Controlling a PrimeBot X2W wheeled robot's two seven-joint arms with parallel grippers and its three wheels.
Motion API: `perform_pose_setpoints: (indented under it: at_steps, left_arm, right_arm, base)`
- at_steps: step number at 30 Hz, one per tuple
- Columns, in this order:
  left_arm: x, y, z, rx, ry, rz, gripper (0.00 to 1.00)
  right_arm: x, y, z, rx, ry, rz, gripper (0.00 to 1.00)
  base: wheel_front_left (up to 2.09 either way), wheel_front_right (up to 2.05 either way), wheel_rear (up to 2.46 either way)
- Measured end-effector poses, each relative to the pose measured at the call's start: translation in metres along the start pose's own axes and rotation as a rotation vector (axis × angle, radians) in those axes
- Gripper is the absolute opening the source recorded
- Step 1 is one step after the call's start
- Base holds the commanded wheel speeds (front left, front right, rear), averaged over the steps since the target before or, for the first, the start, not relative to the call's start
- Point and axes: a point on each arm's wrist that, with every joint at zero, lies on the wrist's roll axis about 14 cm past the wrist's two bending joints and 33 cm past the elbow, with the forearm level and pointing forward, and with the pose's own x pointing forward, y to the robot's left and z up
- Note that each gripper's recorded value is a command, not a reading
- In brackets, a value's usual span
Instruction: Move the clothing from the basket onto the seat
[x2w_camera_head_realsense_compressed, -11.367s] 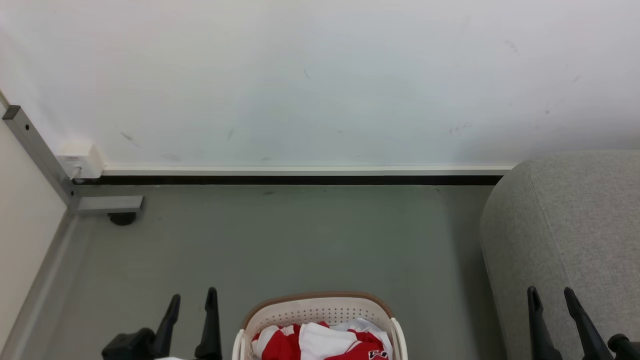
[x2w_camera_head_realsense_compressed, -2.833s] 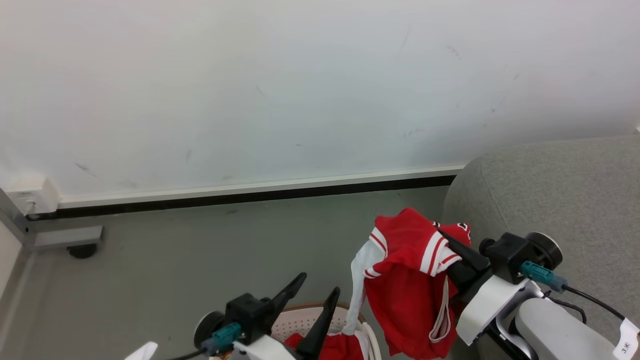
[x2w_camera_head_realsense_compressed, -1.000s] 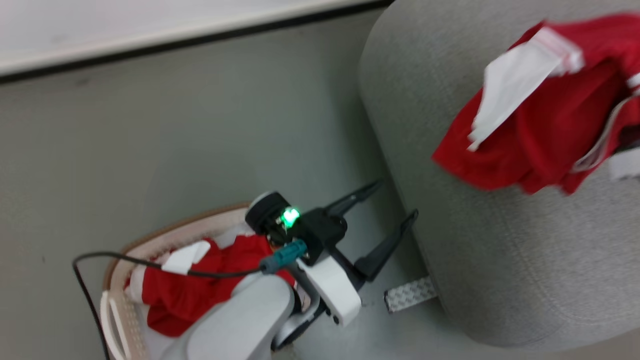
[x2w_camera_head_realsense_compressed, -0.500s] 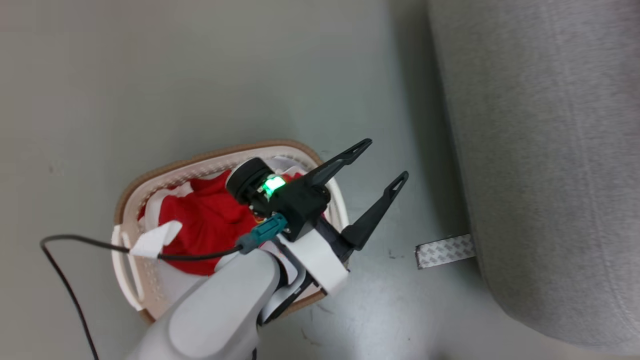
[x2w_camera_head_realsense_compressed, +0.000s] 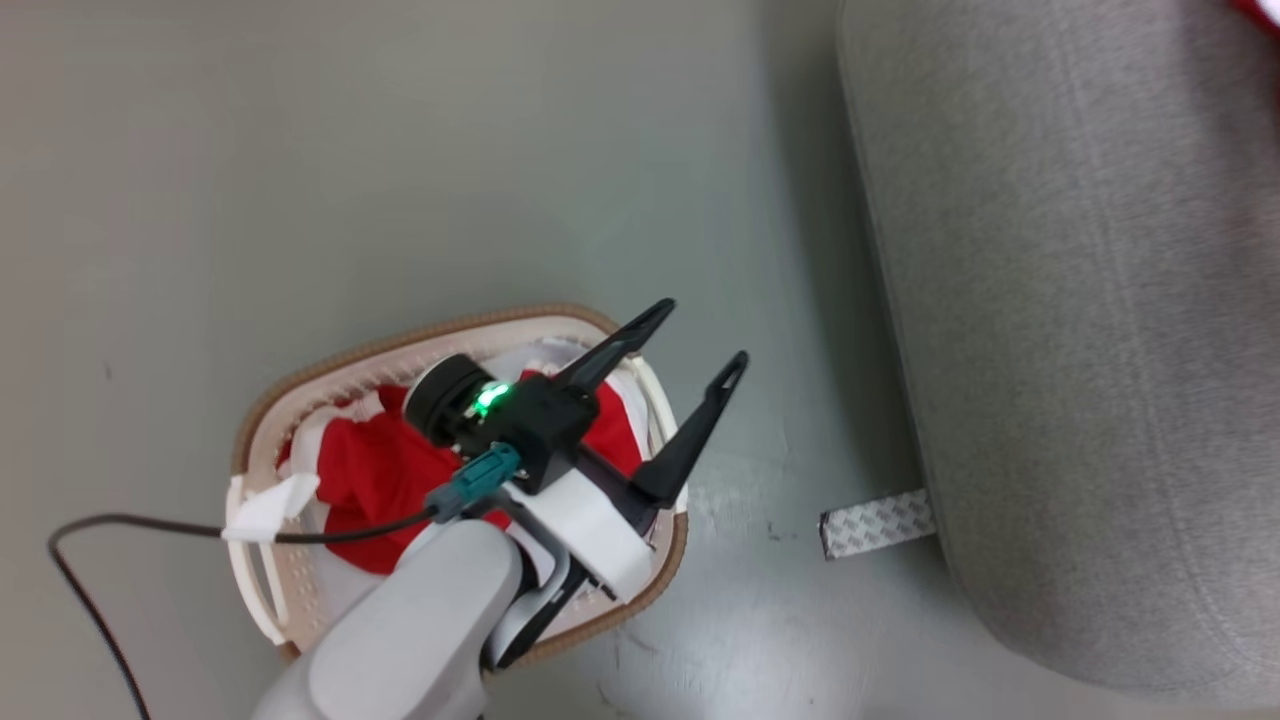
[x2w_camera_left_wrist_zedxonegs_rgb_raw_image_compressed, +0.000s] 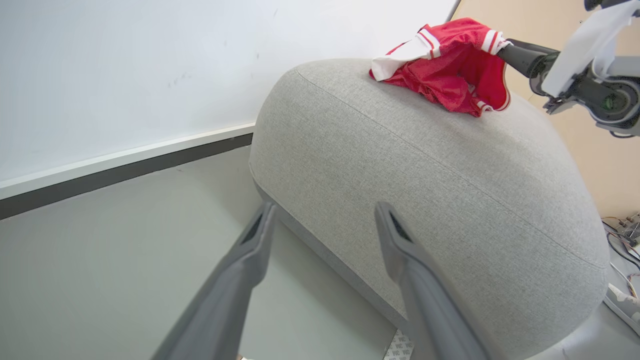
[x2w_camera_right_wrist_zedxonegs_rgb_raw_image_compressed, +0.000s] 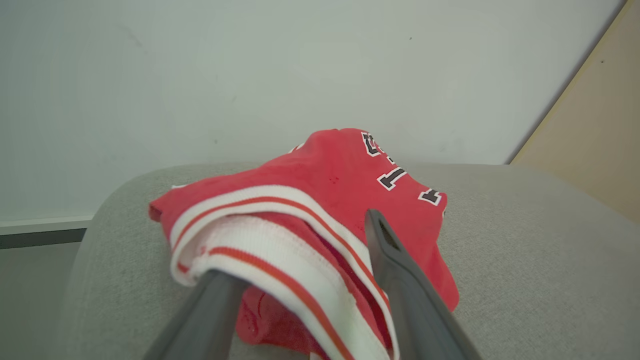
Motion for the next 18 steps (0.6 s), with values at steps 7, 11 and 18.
perform_pose_setpoints:
  at_steps: [7, 11, 18]
  left_arm:
    - [-0.021, 0.004, 0.018, 0.000, -0.018, 0.093, 1.00]
    - [-0.042, 0.007, 0.029, 0.009, -0.021, 0.171, 1.00]
    - [-0.094, 0.020, 0.062, 0.008, -0.097, 0.375, 1.00]
  right_arm:
    - [-0.052, 0.000, 0.013, 0.040, -0.044, 0.029, 1.00]
    - [-0.084, 0.006, 0.023, 0.072, -0.075, 0.069, 1.00]
    - [-0.135, 0.035, 0.040, 0.144, -0.132, 0.177, 1.00]
  base:
    - [0.00, 0.00, 0.00]
    - [0.00, 0.00, 0.00]
    - [0.00, 0.00, 0.00]
